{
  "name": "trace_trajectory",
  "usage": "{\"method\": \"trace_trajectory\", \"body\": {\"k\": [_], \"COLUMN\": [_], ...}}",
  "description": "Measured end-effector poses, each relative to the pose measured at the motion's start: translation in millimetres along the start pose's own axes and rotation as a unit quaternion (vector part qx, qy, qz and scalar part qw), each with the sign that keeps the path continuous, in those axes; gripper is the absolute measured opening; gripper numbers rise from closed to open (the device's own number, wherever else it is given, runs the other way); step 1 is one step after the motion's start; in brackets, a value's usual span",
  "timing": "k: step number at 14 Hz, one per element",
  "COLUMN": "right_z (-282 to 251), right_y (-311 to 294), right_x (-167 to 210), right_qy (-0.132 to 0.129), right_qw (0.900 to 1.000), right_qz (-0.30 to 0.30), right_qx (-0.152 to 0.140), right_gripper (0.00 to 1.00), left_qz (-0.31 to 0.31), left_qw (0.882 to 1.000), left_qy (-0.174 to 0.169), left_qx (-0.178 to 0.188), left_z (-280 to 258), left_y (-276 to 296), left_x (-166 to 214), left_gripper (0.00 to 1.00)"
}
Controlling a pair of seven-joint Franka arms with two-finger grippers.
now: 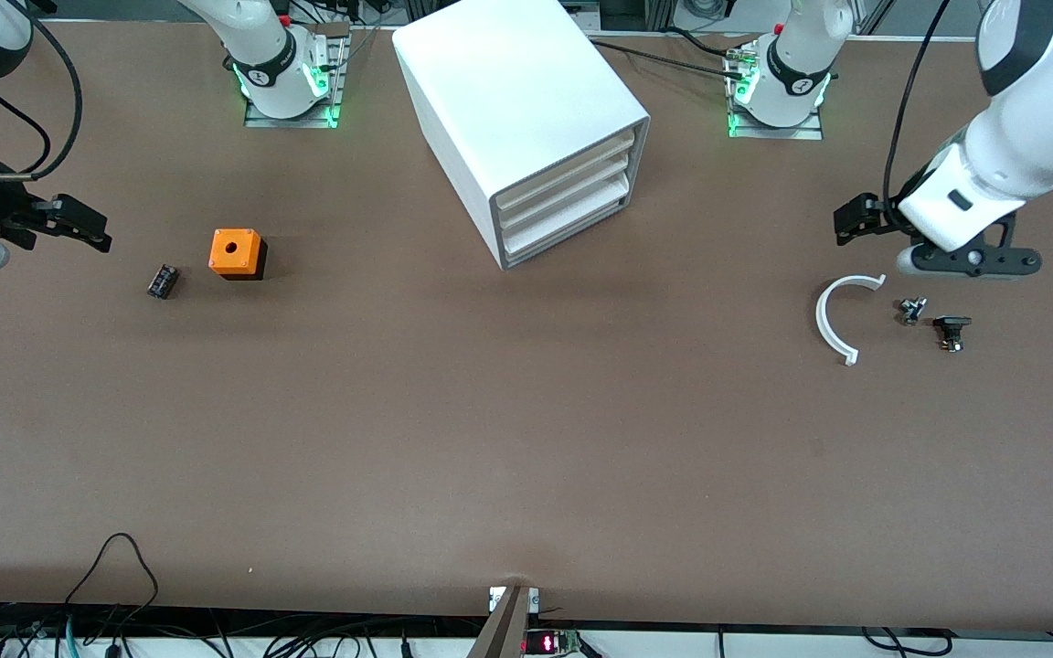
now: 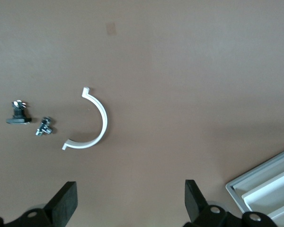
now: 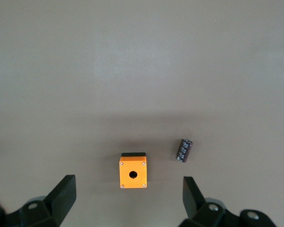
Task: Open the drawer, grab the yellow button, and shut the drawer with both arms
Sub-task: 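Reach the left gripper to the cabinet's middle drawer handle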
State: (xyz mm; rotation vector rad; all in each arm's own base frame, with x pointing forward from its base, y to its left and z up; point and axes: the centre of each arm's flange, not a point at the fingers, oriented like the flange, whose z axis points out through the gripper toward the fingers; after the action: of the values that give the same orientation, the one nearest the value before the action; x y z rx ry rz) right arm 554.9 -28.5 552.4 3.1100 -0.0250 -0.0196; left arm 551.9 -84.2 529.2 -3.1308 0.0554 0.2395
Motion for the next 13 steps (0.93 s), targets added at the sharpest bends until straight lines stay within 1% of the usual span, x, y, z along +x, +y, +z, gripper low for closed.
{"method": "trace_trajectory", "body": {"k": [2, 3, 5, 6, 7, 8, 10, 11, 13], "right_z": [0, 0, 0, 0, 0, 0, 0, 0, 0], "right_y": [0, 0, -1, -1, -1, -1, -2, -3, -4], "right_x": [0, 0, 0, 0, 0, 0, 0, 0, 0], "right_qy": [0.0, 0.0, 0.0, 0.0, 0.0, 0.0, 0.0, 0.0, 0.0], "right_qw": [1.0, 1.0, 1.0, 1.0, 1.0, 1.0, 1.0, 1.0, 1.0], "right_qz": [0.0, 0.0, 0.0, -0.001, -0.001, -0.001, -0.002, -0.002, -0.003], "right_qx": [0.0, 0.0, 0.001, 0.001, 0.001, 0.001, 0.001, 0.001, 0.001], "right_gripper": [1.0, 1.0, 1.0, 1.0, 1.0, 1.0, 1.0, 1.0, 1.0], "left_qz": [0.013, 0.018, 0.02, 0.017, 0.013, 0.016, 0.041, 0.05, 0.053], "left_qw": [1.0, 0.998, 0.99, 0.983, 0.973, 0.961, 0.933, 0.92, 0.897], "left_qy": [-0.027, -0.047, -0.101, -0.129, -0.158, -0.187, -0.236, -0.254, -0.279], "left_qx": [-0.009, -0.029, -0.091, -0.127, -0.166, -0.204, -0.268, -0.294, -0.339], "left_z": [25, 38, 71, 90, 110, 132, 175, 194, 220], "left_y": [15, 25, 45, 54, 62, 71, 95, 110, 144], "left_x": [9, 13, 18, 19, 19, 16, 3, -6, -26], "left_gripper": [1.0, 1.0, 1.0, 1.0, 1.0, 1.0, 1.0, 1.0, 1.0]}}
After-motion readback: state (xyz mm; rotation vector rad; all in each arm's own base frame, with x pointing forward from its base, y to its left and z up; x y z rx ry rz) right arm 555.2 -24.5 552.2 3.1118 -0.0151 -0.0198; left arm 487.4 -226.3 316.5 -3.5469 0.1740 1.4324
